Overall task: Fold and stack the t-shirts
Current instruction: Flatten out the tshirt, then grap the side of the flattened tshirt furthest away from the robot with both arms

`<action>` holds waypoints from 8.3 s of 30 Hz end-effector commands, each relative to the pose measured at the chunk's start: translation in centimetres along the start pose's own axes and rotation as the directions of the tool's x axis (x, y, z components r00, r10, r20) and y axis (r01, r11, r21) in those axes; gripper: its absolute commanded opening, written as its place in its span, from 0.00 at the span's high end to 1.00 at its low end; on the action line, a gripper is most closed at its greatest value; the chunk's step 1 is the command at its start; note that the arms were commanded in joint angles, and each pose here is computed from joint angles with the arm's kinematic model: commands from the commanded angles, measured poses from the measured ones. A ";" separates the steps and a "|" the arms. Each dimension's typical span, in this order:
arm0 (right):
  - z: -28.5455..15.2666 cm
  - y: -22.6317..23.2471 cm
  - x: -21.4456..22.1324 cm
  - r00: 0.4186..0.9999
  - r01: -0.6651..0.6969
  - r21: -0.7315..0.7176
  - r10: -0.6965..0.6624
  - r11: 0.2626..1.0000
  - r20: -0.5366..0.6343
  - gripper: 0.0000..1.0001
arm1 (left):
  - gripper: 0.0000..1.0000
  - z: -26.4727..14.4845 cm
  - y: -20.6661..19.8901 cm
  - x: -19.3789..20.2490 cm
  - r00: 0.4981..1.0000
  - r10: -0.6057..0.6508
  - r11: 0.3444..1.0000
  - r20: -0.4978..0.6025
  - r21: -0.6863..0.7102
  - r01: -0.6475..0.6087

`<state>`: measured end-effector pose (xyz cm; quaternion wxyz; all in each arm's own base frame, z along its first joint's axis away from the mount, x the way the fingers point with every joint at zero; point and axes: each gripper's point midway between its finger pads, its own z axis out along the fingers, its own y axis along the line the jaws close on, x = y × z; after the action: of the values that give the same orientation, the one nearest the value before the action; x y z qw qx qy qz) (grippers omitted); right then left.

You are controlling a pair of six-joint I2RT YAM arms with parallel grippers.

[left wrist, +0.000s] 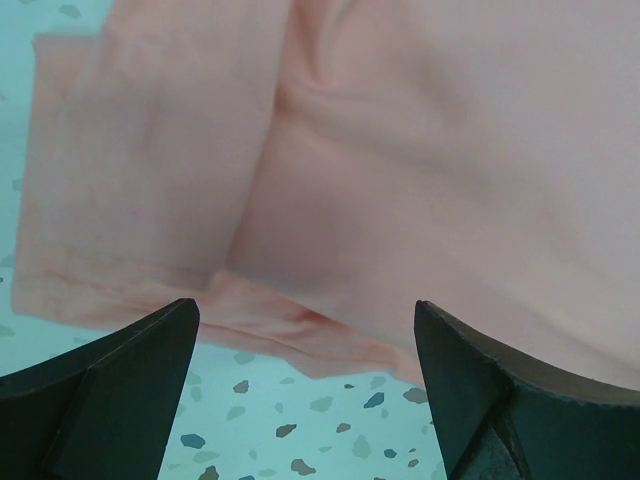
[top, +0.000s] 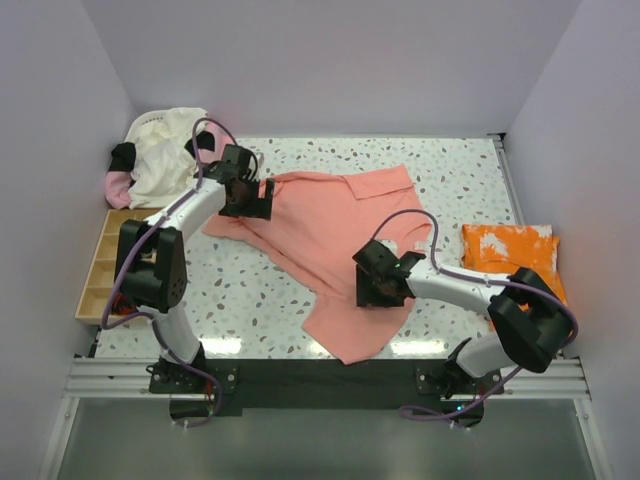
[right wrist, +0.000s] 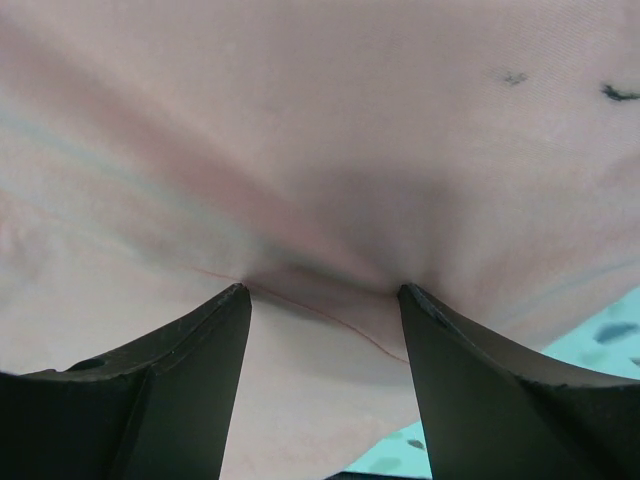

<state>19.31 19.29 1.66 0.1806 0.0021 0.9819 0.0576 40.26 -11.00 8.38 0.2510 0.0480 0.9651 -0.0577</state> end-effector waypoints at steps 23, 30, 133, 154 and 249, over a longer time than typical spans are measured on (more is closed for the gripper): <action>-2.8 -3.2 -1.8 0.998 0.034 0.182 -0.043 0.983 0.047 0.29 | 0.08 0.2 -1.4 -1.6 0.999 -0.007 1.000 0.054 0.013 0.006; -2.6 -2.7 -2.2 0.997 0.047 0.174 -0.056 0.984 0.048 0.28 | 0.11 2.2 -1.9 -1.7 1.000 0.003 0.999 -0.002 0.032 -0.003; -2.0 0.4 -16.2 0.975 0.109 0.037 -0.114 0.993 0.189 0.34 | 0.30 3.7 1.6 0.7 0.946 -0.271 0.957 0.176 -0.057 0.284; -0.4 -3.1 -15.1 0.985 0.099 0.089 -0.110 0.991 0.132 0.32 | 0.30 -0.6 1.2 18.6 0.815 -0.576 0.816 -0.061 -0.101 0.570; 3.9 -17.6 -34.2 0.864 -0.427 -0.065 0.428 0.902 0.265 0.28 | 0.11 5.5 11.4 -16.4 0.877 -0.272 0.937 0.396 -0.098 0.335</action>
<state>51.05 2.88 6.36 0.2716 0.2155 0.9338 0.0888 54.59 -3.92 5.81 0.3327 -0.1488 0.9291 -0.0635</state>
